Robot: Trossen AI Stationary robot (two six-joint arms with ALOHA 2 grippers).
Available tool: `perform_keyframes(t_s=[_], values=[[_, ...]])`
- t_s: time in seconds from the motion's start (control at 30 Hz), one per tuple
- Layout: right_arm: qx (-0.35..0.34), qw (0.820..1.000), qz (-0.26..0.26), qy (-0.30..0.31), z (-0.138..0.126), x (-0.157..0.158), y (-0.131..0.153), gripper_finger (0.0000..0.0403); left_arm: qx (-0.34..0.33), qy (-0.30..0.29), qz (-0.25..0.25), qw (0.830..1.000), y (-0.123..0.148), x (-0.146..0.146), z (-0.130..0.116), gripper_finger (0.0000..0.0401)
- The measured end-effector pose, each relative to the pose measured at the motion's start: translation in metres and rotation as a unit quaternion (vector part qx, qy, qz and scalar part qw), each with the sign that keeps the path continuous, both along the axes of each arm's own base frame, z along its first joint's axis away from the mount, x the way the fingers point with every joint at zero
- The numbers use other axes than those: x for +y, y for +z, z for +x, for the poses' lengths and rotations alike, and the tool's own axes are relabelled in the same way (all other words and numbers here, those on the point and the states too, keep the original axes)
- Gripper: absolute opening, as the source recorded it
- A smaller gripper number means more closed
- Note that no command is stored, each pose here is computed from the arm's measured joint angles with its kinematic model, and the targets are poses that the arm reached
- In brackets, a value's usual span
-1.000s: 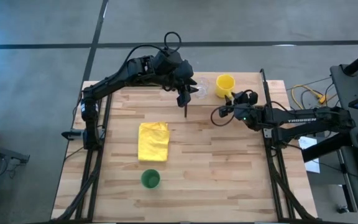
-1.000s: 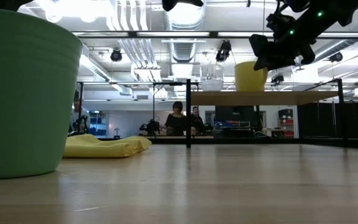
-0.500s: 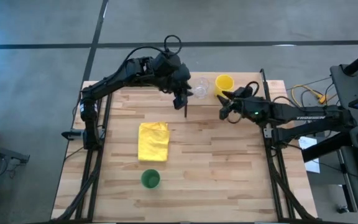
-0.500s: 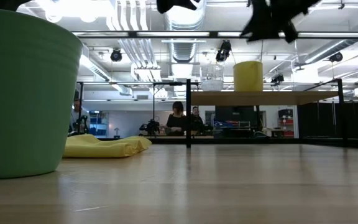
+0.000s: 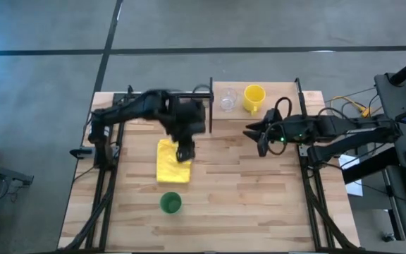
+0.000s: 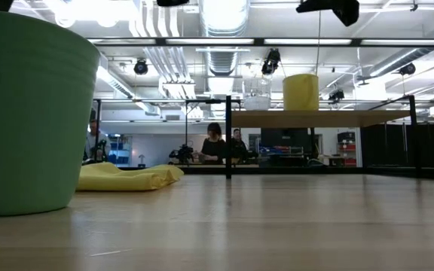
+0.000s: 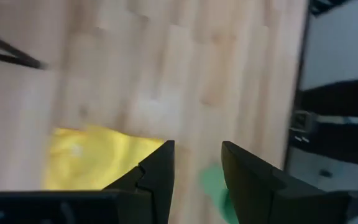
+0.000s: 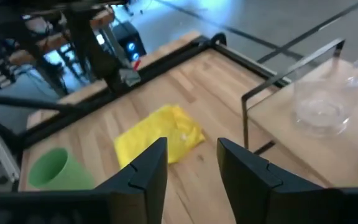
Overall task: Stack small to large cups/mugs on shelf
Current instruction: Put the green cup on the shelf
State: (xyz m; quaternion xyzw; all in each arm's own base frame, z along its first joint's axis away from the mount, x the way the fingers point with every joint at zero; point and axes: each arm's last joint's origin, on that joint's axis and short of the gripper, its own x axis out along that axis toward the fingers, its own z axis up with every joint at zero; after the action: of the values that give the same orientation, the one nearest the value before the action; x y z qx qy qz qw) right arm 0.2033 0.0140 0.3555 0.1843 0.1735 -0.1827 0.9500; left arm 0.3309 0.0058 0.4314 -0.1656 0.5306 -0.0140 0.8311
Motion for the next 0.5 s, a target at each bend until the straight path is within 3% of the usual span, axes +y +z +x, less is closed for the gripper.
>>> perform_keyframes(t_s=[0.1,0.2,0.37,0.5], values=[[0.013,1.0,0.0,0.007,0.004,0.004,-0.006,0.0138,0.028,0.016,-0.028,0.999,-0.006,-0.026,0.0,0.0118],[0.031,0.999,0.005,0.003,0.009,0.004,-0.016,0.0139,0.066,0.073,-0.06,0.993,-0.014,-0.049,0.0,0.0118],[0.052,0.999,0.002,0.003,0.017,0.005,-0.025,0.0137,0.15,0.18,-0.099,0.967,-0.036,-0.081,-0.001,0.0118],[0.061,0.998,-0.002,0.004,0.021,0.006,-0.029,0.0139,0.192,0.232,-0.111,0.947,-0.055,-0.104,-0.002,0.0118]])
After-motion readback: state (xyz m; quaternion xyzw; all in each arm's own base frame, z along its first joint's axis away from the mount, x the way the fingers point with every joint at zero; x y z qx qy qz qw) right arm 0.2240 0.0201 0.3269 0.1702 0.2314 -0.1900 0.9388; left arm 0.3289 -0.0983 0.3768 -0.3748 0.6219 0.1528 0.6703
